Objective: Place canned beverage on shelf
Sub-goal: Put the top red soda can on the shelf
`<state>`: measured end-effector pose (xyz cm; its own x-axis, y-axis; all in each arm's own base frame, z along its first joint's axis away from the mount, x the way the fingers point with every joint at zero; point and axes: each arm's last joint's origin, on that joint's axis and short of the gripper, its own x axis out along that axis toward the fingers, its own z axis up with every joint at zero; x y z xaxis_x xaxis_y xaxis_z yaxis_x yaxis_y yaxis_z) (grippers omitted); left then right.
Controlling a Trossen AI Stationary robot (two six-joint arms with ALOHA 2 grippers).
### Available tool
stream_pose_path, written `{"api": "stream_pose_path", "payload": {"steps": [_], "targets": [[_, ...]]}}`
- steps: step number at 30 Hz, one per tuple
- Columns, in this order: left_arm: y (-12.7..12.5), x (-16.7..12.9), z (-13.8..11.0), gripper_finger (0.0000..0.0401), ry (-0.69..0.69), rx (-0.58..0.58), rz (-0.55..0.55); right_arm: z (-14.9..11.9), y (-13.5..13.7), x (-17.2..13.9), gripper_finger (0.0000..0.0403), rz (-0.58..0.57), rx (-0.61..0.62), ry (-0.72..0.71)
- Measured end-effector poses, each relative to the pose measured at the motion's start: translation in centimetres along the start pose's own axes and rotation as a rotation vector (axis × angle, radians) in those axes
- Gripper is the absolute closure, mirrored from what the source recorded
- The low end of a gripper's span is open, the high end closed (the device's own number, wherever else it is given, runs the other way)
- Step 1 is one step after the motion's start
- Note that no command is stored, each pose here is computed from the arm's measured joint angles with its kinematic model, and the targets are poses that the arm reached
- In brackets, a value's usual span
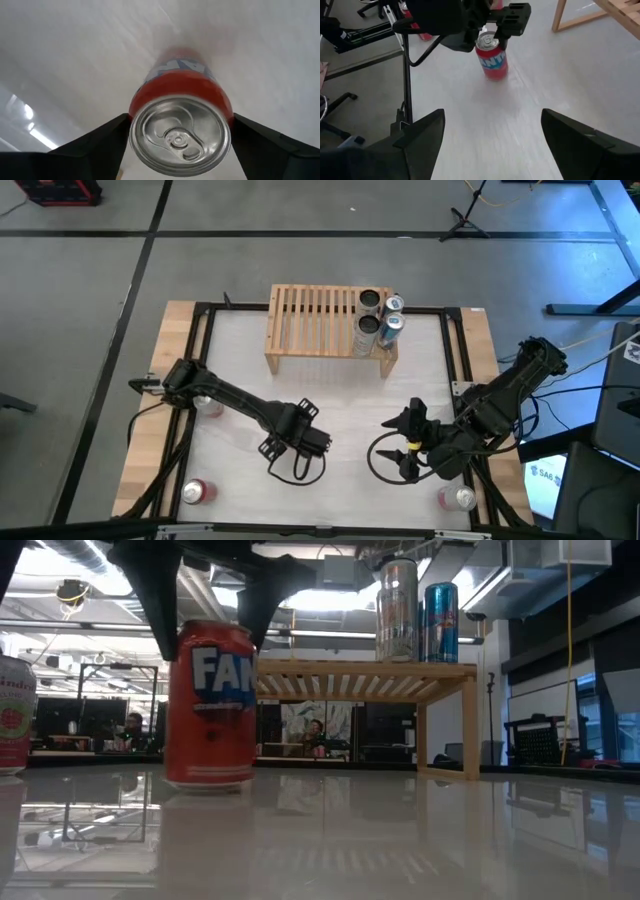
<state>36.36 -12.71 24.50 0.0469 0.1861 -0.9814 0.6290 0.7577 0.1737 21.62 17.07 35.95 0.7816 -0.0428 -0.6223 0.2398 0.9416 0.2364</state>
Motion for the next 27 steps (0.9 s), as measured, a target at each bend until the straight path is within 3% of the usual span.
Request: {"api": "stream_pose_path", "payload": {"steps": [10, 15, 18, 24, 27], "targets": [[0.3, -1.4, -0.2, 0.0077, -0.004, -0.005, 0.039, 0.0, 0.0, 0.0, 0.0084, -0.001, -0.03, 0.0], [1.1, -4.7, 0.0, 0.0076, -0.101, -0.165, 0.058, 0.0, 0.0, 0.0, 0.0084, -0.001, -0.056, 0.001], [1.5, -7.2, -0.1, 0.0075, -0.173, -0.363, 0.054, 0.0, -0.1, 0.0, 0.0084, -0.005, -0.062, 0.004], [1.2, -9.5, -0.4, 0.0075, -0.26, -0.984, -0.02, 0.0, -0.6, -0.6, 0.0084, -0.015, -0.072, 0.013], [0.0, -9.9, 0.0, 0.0075, -0.271, -1.228, -0.068, 0.2, -1.1, -1.3, 0.0084, -0.012, -0.069, 0.011]]}}
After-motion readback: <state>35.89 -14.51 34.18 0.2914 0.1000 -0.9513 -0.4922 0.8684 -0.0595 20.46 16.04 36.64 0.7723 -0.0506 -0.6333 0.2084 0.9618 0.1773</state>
